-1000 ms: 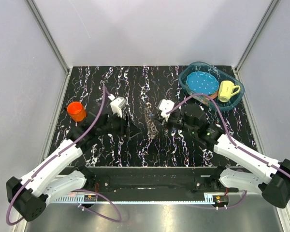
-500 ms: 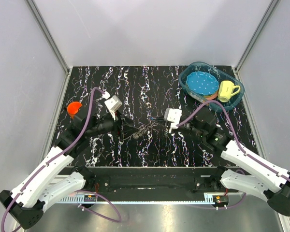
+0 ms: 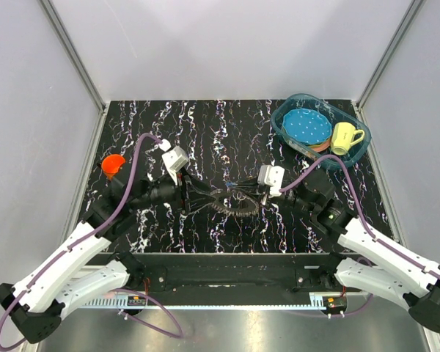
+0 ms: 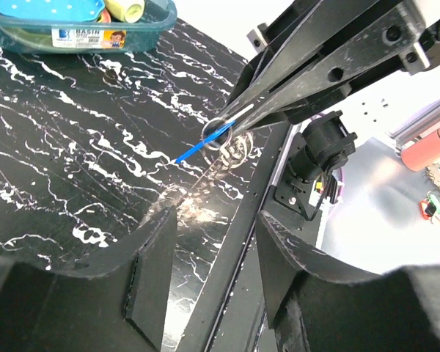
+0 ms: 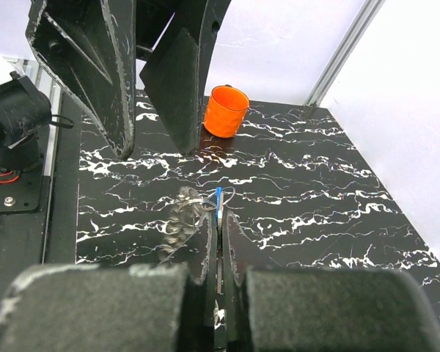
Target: Remove the keys from the keyring
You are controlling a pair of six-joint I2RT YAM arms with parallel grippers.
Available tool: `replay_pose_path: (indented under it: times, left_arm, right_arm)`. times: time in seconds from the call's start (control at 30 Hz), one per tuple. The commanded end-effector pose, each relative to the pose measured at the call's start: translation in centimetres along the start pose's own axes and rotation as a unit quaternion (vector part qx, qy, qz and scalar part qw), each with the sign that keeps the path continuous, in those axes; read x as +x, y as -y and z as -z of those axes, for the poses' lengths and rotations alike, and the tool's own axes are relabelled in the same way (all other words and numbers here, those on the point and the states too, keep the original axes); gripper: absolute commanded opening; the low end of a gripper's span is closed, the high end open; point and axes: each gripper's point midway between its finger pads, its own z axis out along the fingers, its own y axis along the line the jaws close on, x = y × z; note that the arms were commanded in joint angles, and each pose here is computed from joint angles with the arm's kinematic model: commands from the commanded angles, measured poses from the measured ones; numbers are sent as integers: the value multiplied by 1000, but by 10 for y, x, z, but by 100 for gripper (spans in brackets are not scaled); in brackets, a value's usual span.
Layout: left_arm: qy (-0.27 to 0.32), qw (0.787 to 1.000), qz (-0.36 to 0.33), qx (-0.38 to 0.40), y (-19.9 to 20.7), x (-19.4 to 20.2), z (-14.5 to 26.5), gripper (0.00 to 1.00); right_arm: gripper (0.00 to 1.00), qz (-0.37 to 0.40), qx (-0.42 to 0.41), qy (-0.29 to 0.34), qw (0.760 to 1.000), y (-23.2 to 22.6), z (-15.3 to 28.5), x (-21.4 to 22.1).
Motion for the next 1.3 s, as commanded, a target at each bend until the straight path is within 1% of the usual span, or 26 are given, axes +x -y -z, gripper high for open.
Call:
replay_pose_path:
  times: [0.0, 0.17, 0.47, 1.03, 1.27]
  left_arm:
    - [45, 999, -24, 13, 15, -36, -2, 49]
    - [35, 999, -20, 17, 20, -38, -14, 46]
    - [15, 1000, -24, -1, 10, -27, -29, 43]
    - [18, 999, -28, 3, 6, -26, -42, 37]
    - [14, 999, -30, -1, 2, -22, -46, 37]
  right_arm:
    - [0, 5, 18, 47, 999, 6, 4, -28]
    - [0, -10, 28, 40, 999, 9, 4, -25]
    - [0, -22, 30, 39, 999, 9, 5, -26]
    - [0, -31, 30, 40, 998, 7, 7, -26]
    - [0, -39, 30, 42, 998, 6, 7, -28]
